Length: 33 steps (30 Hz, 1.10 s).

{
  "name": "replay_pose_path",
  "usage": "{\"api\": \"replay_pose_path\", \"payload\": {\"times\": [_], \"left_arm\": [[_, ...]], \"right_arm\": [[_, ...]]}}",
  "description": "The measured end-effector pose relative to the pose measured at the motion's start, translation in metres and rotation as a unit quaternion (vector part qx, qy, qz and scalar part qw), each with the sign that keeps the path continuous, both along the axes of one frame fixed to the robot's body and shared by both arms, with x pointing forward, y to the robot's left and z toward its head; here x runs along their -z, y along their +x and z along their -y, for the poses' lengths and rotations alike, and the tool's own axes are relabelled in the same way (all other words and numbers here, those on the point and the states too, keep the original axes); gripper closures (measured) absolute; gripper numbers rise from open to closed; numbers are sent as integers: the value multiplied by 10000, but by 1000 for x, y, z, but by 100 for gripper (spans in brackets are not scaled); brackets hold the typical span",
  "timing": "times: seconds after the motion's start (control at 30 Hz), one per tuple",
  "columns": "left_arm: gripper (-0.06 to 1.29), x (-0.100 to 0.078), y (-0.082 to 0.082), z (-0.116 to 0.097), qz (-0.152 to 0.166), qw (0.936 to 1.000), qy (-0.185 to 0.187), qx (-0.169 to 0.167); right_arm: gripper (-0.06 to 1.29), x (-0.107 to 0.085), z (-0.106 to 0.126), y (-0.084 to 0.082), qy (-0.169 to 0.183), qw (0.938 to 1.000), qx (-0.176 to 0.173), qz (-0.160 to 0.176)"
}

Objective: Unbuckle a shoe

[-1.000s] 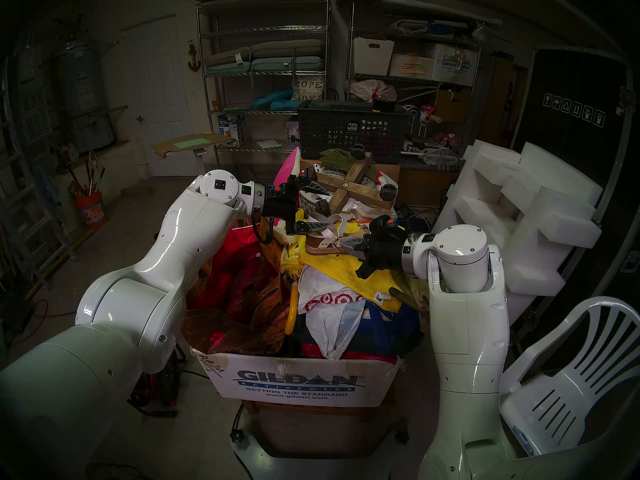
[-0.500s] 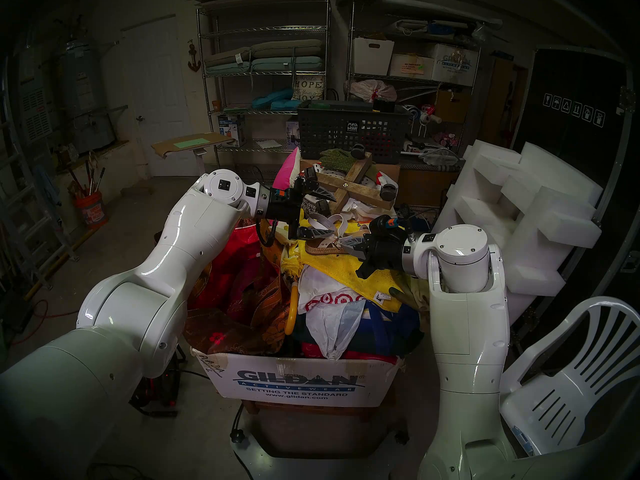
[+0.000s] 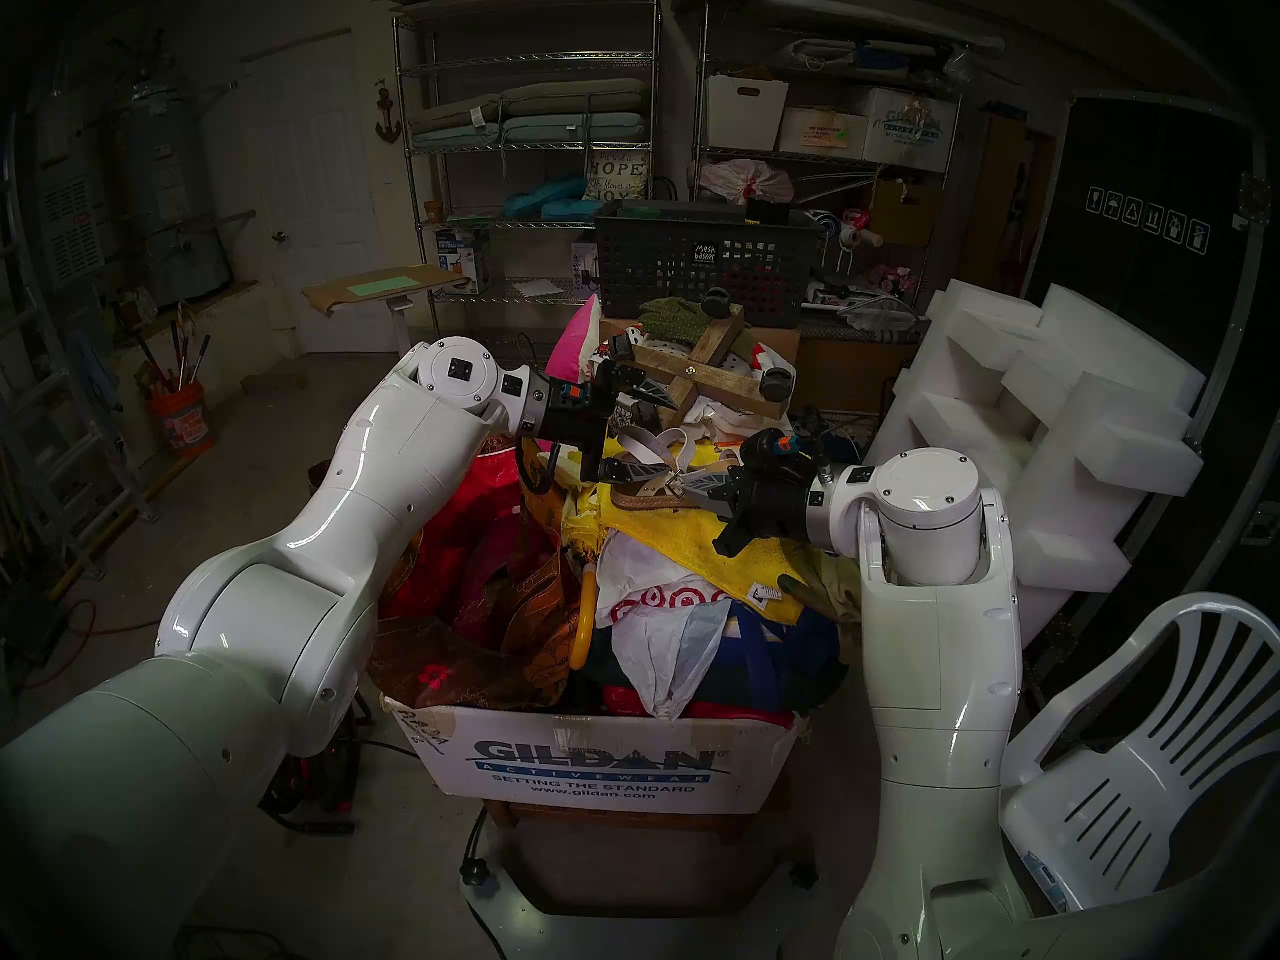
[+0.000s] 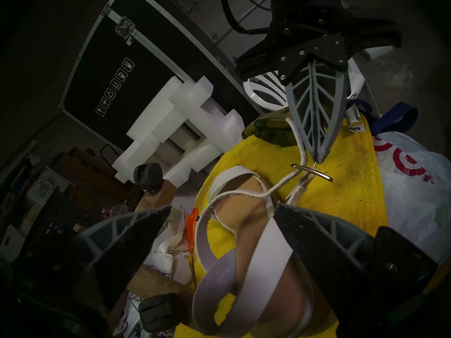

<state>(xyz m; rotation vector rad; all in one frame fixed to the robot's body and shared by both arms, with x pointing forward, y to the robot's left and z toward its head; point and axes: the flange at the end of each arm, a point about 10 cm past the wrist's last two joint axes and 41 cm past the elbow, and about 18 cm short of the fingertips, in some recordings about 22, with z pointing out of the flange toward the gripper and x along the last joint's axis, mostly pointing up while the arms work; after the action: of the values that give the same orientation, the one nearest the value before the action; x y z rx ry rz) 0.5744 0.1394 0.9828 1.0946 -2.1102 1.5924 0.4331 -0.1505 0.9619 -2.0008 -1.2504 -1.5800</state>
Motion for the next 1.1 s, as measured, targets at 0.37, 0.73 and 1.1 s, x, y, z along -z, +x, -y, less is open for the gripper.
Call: {"api": "replay_pose_path", "payload": {"times": [0.37, 0.73, 1.1], "left_arm": [[1, 1, -2, 5, 267, 9995, 54, 132], [1, 5, -4, 13, 405, 9990, 27, 193], [2, 10, -7, 18, 445, 9985, 91, 301]], "right_arm": [[125, 1, 2, 1, 11, 10000, 16, -18], [125, 4, 3, 3, 21, 10000, 27, -65], [125, 5, 4, 3, 25, 10000, 35, -65]]}}
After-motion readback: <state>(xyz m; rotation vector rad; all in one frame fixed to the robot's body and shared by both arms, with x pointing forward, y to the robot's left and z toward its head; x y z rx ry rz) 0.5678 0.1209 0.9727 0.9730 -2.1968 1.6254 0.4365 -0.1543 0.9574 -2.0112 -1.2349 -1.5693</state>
